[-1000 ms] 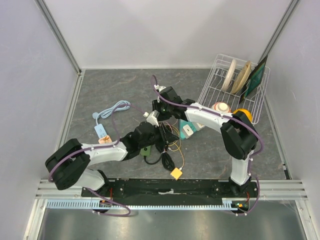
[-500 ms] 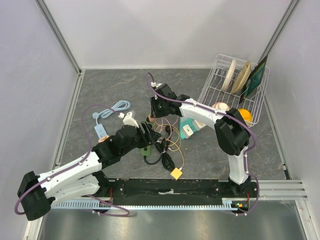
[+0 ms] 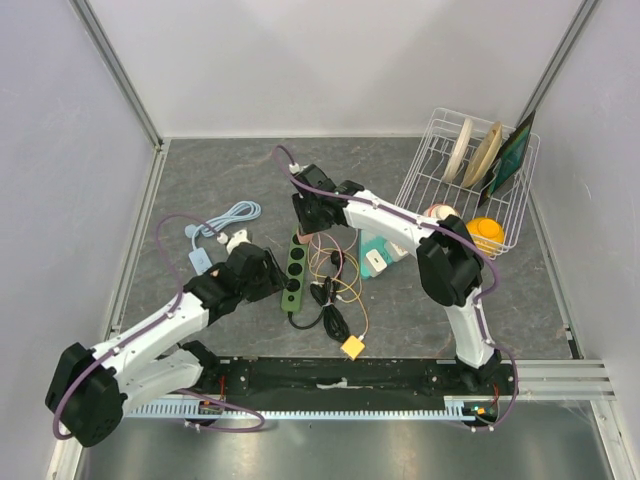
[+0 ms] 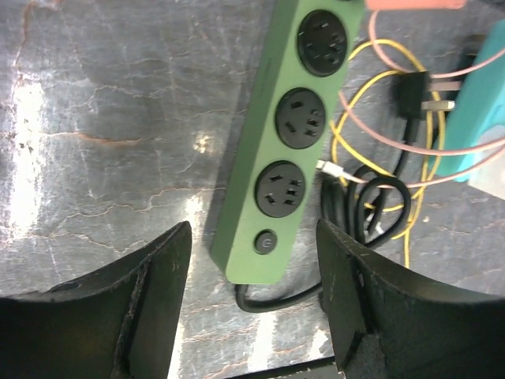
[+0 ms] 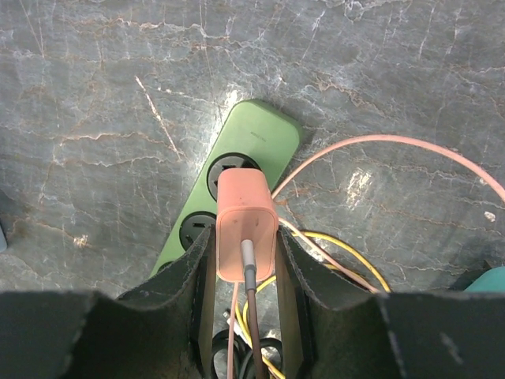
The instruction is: Insert the plug
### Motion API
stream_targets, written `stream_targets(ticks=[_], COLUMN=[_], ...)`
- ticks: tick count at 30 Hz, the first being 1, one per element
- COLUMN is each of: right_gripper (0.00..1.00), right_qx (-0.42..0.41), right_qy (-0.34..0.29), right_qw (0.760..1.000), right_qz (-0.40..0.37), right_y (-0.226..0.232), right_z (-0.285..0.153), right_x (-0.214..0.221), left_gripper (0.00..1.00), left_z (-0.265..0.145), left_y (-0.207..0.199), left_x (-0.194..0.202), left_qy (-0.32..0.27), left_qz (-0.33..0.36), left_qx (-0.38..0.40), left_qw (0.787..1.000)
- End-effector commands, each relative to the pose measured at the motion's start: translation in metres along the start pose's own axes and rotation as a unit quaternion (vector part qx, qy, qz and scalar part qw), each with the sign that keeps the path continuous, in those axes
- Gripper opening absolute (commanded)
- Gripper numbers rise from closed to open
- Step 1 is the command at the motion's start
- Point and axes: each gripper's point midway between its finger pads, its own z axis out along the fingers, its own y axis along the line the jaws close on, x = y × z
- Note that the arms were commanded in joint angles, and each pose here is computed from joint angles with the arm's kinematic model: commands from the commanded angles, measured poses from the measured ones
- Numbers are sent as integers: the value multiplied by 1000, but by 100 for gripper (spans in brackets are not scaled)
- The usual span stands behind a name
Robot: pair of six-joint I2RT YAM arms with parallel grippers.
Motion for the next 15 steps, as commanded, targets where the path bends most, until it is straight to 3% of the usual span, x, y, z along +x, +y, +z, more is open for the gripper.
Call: stream_targets(ticks=[1, 9, 15], right_gripper=[0, 0, 0], right_qx=[23, 86, 113], right_qy=[24, 45, 40], right_qw=[999, 995, 993], right_qz=[-6, 3, 1], right_y=[4, -12, -21], right_z=[5, 9, 2], right_x=[8, 22, 17], left_gripper=[69, 60, 47], left_z=[11, 31, 31], left_y=[8, -3, -27], left_x=[14, 49, 60], left_qy=[34, 103, 142], left_qz=[1, -41, -69], left_qx=[8, 66, 123], left_qw=[999, 992, 980])
